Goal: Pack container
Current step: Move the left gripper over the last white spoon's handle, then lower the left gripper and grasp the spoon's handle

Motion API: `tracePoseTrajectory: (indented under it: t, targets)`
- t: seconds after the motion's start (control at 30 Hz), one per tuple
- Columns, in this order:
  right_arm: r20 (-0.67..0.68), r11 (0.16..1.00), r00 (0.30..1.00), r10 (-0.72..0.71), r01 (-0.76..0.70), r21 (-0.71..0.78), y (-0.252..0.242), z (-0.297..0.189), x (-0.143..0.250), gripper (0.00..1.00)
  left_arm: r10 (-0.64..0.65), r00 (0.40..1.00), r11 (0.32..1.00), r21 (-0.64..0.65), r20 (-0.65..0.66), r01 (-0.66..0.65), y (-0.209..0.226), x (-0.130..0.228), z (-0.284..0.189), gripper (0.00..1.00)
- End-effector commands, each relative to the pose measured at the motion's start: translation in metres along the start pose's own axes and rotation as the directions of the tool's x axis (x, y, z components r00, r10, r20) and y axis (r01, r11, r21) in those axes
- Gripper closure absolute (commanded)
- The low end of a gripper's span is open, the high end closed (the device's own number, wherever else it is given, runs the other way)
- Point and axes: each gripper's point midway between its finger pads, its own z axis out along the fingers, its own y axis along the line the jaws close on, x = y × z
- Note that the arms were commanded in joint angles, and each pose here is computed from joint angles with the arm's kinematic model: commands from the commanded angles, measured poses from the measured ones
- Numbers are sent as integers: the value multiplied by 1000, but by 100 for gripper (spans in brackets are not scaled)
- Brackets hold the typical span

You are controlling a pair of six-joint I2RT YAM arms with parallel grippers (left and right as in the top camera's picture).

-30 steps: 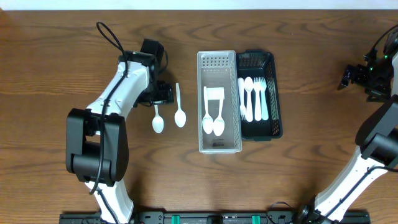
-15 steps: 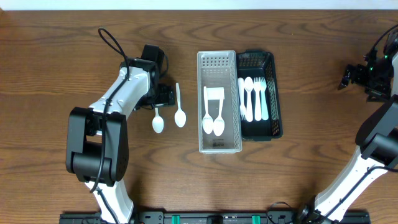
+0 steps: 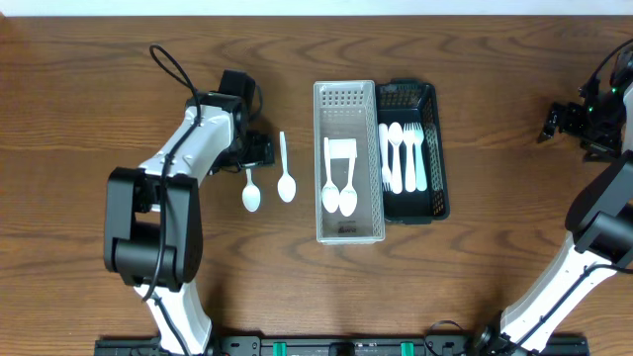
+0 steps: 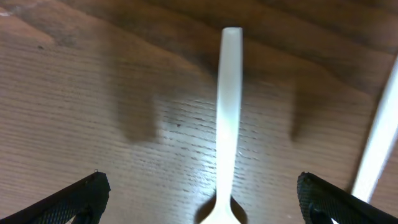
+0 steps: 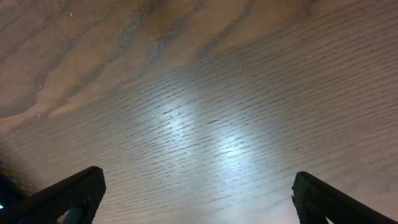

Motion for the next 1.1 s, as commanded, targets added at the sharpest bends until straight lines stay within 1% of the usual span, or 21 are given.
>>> tracePoseTrajectory:
  t: [0.0,0.53,0.7,1.07]
  targets:
    - [6,1000,1000,16,-16,-3,-1,-3,0,1,-15,999,1000,-14,-48,14,4,6,16,2]
    - [6,1000,1000,16,-16,-3,-1,-3,0,1,-16,999,1000,9,-37,17,-1,2,20,2]
    - [6,1000,1000,16,-16,-3,-1,-3,0,1,-15,998,998,52,-61,19,-9,6,23,2]
    - [6,1000,1000,16,-16,-3,-1,-3,0,1,-18,995,999,40,-95,22,-7,12,34,2]
